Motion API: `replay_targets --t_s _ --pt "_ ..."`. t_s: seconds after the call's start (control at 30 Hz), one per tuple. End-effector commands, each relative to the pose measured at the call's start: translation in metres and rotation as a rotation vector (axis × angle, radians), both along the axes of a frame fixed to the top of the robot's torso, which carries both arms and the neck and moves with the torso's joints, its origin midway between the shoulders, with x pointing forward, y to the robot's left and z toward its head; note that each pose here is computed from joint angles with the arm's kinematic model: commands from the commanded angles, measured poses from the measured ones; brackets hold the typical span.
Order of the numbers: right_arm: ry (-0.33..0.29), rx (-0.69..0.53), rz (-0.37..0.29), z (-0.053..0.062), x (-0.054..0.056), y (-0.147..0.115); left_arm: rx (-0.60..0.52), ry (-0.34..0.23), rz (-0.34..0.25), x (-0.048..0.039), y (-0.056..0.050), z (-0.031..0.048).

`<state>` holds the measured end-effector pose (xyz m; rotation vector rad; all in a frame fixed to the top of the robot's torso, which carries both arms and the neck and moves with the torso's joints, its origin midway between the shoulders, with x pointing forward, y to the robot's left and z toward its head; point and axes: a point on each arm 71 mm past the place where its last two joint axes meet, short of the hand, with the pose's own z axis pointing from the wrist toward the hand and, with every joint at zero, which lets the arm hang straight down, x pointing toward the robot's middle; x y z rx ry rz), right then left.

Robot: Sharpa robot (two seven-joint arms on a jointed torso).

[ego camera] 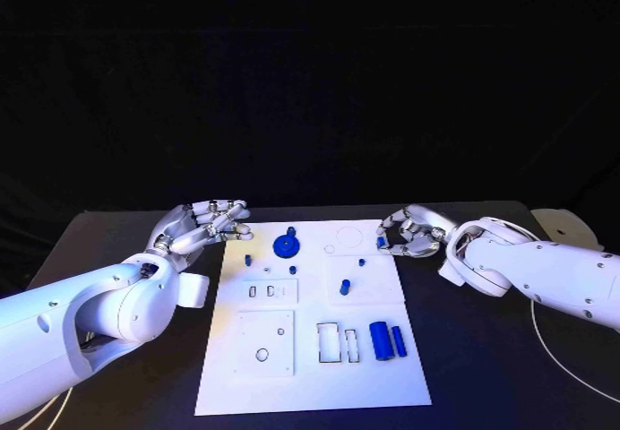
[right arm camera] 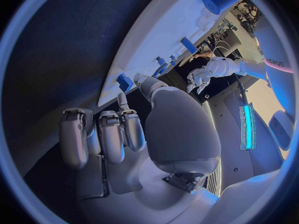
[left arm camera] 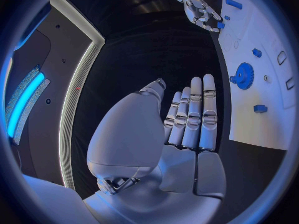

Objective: Assemble the parts on the task board

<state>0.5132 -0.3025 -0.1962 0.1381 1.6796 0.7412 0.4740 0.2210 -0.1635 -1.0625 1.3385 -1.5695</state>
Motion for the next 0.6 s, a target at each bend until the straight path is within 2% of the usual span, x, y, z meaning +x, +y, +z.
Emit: replay_targets --t_s 0.03,0.6 --pt "0.011 -0.009 0.004 -0.002 0.0006 0.0016 -0.011 -0.005 -0.018 -0.0005 -0.002 0.0015" --pt "0.013 -0.016 0.005 -0.0046 0.0036 0.0053 -0.011 -0.003 -0.019 -0.0005 -0.0016 0.0013"
